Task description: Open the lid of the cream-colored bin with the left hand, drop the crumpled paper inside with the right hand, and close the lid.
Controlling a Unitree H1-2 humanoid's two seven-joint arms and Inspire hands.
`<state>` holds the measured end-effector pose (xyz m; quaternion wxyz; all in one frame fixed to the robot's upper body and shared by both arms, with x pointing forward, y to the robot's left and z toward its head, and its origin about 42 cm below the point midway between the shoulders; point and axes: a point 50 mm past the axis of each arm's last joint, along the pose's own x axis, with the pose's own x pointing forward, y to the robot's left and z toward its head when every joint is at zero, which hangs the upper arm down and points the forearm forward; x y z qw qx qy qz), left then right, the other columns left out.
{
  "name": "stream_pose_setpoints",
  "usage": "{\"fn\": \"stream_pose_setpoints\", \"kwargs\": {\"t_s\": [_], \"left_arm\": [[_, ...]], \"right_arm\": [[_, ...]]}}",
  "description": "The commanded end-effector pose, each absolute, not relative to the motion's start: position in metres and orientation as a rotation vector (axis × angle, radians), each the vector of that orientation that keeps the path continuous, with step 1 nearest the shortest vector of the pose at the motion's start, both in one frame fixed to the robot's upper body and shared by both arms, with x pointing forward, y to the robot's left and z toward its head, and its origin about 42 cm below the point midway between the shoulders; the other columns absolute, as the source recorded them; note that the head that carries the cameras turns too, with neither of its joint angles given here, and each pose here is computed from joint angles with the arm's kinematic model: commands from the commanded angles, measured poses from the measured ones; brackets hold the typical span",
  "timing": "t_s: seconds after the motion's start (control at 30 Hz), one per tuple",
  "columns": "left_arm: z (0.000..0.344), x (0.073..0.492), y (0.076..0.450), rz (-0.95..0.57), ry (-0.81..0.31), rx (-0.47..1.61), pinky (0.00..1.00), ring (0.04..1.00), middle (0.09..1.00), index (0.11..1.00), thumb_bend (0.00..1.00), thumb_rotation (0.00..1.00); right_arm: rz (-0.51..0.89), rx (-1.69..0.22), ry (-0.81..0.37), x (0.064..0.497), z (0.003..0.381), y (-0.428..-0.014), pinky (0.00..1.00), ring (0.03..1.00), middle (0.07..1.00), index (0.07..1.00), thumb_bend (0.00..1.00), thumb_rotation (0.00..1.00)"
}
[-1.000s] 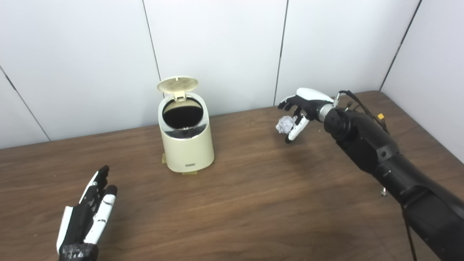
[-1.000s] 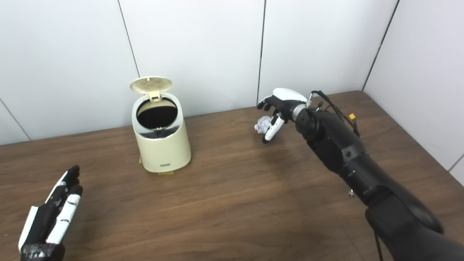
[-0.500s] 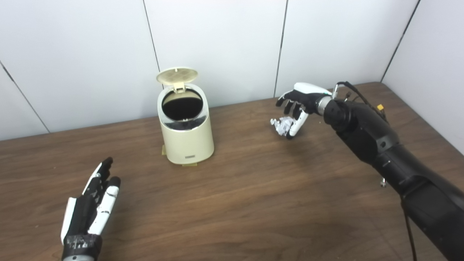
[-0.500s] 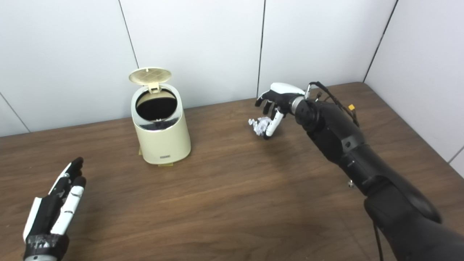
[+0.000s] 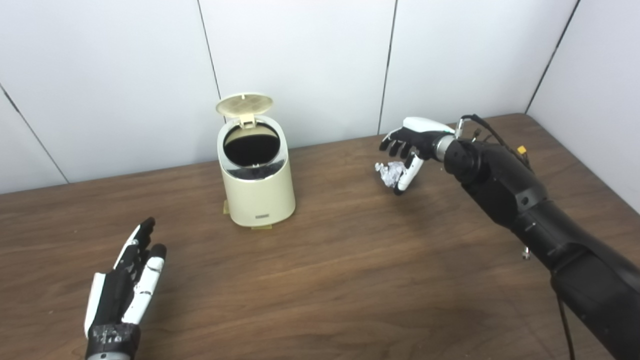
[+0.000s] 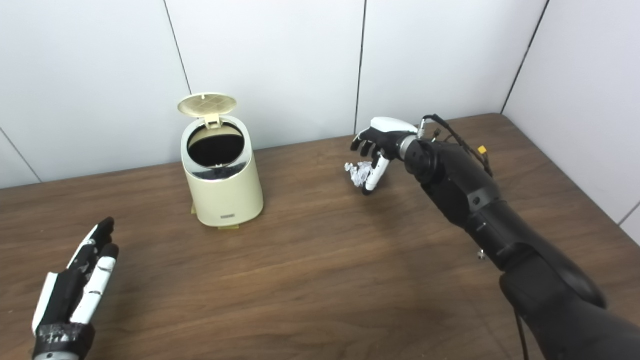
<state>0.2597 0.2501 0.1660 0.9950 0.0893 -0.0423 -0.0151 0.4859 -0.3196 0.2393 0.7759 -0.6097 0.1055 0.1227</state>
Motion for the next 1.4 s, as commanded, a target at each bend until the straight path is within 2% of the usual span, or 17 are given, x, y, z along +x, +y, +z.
{"fn": "stream_pose_setpoints", "kwargs": {"t_s": [0.0,0.07,0.2,0.33,0.4,0.47,0.5,0.6,0.67,0.77,0.83,1.03,1.23,1.3,1.37], "left_arm": [[0.176,0.264,0.248,-0.023,-0.157,0.187,1.00,1.000,0.966,0.965,0.57,0.71],[0.177,0.263,0.247,-0.025,-0.158,0.173,1.00,1.000,0.968,0.967,0.57,0.70],[0.179,0.262,0.246,-0.030,-0.160,0.157,1.00,1.000,0.973,0.971,0.58,0.69],[0.179,0.263,0.247,-0.034,-0.164,0.176,1.00,1.000,0.965,0.971,0.60,0.70],[0.179,0.263,0.247,-0.036,-0.167,0.164,1.00,1.000,0.965,0.970,0.60,0.69],[0.180,0.263,0.248,-0.037,-0.169,0.151,1.00,1.000,0.969,0.975,0.60,0.67],[0.180,0.263,0.248,-0.038,-0.169,0.148,1.00,1.000,0.970,0.975,0.59,0.67],[0.180,0.262,0.249,-0.031,-0.169,0.151,1.00,1.000,0.968,0.971,0.59,0.67],[0.180,0.262,0.249,-0.023,-0.169,0.152,1.00,1.000,0.968,0.964,0.59,0.66],[0.180,0.261,0.249,-0.027,-0.164,0.162,1.00,1.000,0.970,0.965,0.59,0.68],[0.180,0.261,0.250,-0.030,-0.166,0.159,1.00,1.000,0.969,0.969,0.60,0.69],[0.183,0.263,0.251,-0.029,-0.172,0.155,1.00,1.000,0.965,0.963,0.59,0.67],[0.185,0.262,0.252,-0.034,-0.175,0.160,1.00,1.000,0.962,0.960,0.56,0.67],[0.186,0.262,0.253,-0.034,-0.173,0.166,1.00,1.000,0.964,0.965,0.54,0.67],[0.187,0.260,0.254,-0.032,-0.168,0.167,1.00,1.000,0.967,0.965,0.54,0.66]], "right_arm": [[0.208,-1.354,0.101,0.494,0.280,-0.319,0.34,0.522,0.622,0.771,1.00,0.14],[0.201,-1.354,0.098,0.492,0.281,-0.319,0.33,0.504,0.604,0.771,1.00,0.14],[0.205,-1.353,0.099,0.491,0.285,-0.321,0.49,0.643,0.713,0.781,1.00,0.13],[0.206,-1.347,0.091,0.490,0.288,-0.320,0.58,0.718,0.756,0.778,1.00,0.12],[0.206,-1.352,0.091,0.490,0.288,-0.320,0.57,0.697,0.735,0.775,1.00,0.12],[0.207,-1.358,0.086,0.489,0.288,-0.319,0.41,0.550,0.623,0.773,1.00,0.10],[0.206,-1.361,0.085,0.489,0.288,-0.319,0.41,0.555,0.627,0.769,1.00,0.10],[0.206,-1.369,0.082,0.487,0.286,-0.316,0.48,0.628,0.686,0.757,1.00,0.09],[0.212,-1.371,0.088,0.488,0.283,-0.316,0.43,0.576,0.635,0.748,1.00,0.08],[0.222,-1.374,0.116,0.489,0.282,-0.314,0.55,0.691,0.726,0.759,0.99,0.08],[0.228,-1.376,0.123,0.489,0.282,-0.313,0.60,0.735,0.767,0.766,0.99,0.09],[0.248,-1.376,0.136,0.490,0.283,-0.312,0.60,0.749,0.782,0.754,1.00,0.08],[0.264,-1.399,0.183,0.487,0.280,-0.311,0.54,0.690,0.725,0.735,1.00,0.08],[0.265,-1.398,0.196,0.485,0.278,-0.311,0.63,0.729,0.752,0.727,1.00,0.08],[0.265,-1.399,0.212,0.483,0.277,-0.310,0.64,0.739,0.757,0.728,1.00,0.08]]}}
